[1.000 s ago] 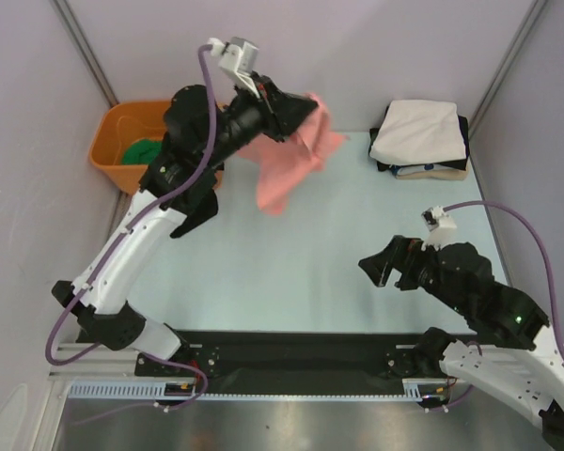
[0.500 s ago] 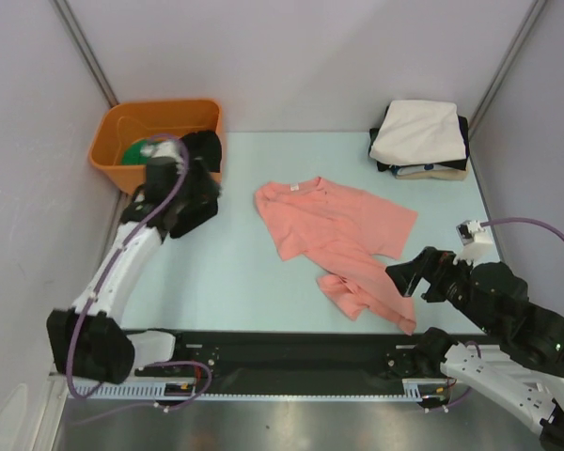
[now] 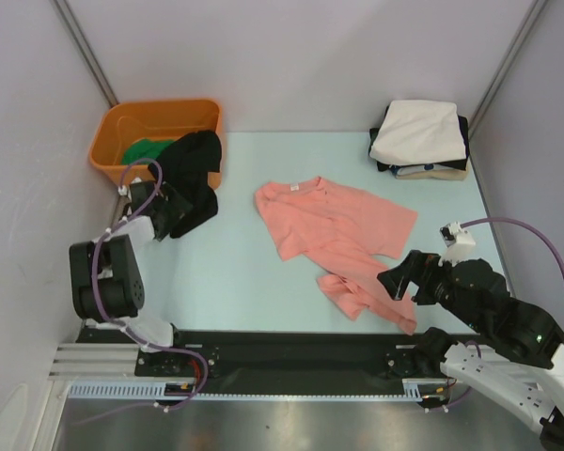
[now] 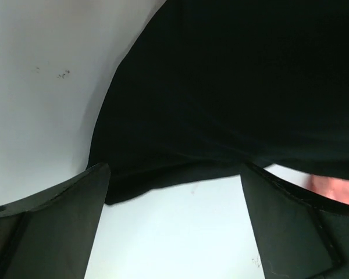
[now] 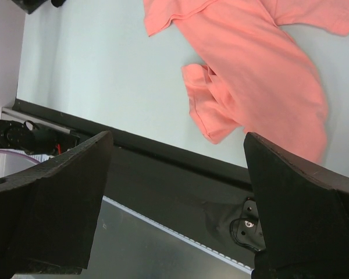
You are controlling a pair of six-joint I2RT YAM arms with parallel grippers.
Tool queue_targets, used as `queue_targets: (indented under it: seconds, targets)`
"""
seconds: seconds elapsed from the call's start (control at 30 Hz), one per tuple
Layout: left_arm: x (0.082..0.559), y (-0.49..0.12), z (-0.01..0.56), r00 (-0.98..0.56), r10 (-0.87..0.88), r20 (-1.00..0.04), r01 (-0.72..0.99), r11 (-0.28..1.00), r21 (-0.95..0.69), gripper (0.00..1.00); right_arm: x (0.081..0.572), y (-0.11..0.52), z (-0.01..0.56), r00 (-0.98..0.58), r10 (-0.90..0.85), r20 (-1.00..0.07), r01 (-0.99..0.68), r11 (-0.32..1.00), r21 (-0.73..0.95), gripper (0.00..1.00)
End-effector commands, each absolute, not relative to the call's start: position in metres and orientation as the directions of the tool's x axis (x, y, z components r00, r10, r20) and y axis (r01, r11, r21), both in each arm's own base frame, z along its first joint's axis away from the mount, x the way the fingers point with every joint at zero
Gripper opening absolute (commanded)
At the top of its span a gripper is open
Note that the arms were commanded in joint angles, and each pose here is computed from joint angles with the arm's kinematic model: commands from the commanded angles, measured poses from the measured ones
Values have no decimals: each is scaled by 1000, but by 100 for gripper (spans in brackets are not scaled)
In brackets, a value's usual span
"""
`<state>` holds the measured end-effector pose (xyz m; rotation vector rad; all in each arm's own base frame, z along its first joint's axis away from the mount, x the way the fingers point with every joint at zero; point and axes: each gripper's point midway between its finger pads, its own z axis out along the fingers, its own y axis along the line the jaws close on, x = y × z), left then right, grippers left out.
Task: Fold and stack the t-shirts
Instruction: Move the tshirt to the center of the board
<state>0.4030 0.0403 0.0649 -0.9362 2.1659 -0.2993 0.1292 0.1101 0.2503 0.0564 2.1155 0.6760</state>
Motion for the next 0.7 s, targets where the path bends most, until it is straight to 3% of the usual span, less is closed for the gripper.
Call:
queue_targets:
  seconds: [0.0,0.1,0.17,0.2,0.27,0.33,0.37,0.53,0.67]
  targets:
    - [420,37,47,-442,-732,-518,-526,680,-512,100,133,115,258,-591,312,-744,-207,833,514,100]
    - [421,35,28,-464,-731,-500,-531,681,-504,98,132,114,257,-593,311,-743,-203,835,512,100]
    - [425,31,25,-473,-728,-496,-519,685,-512,88,133,114,255,-596,311,-741,-199,836,511,100]
    - [428,33,25,-475,-726,-498,-524,688,-503,71,133,114,255,-595,312,-740,-197,836,512,100]
    - [433,31,25,-479,-724,-496,-516,690,-508,48,133,113,255,-594,313,-741,-196,838,510,100]
    - [440,30,23,-491,-723,-487,-510,691,-512,7,133,113,255,-595,311,-741,-196,838,509,100]
    - [441,28,25,-496,-722,-483,-503,692,-517,0,133,113,255,-595,314,-740,-193,838,510,100]
    - [428,8,123,-380,-645,-663,-339,764,-549,0,133,112,253,-596,316,-738,-185,841,509,100]
    - [419,6,293,-127,-546,-828,-205,831,-517,0,137,113,251,-600,314,-736,-170,849,500,100]
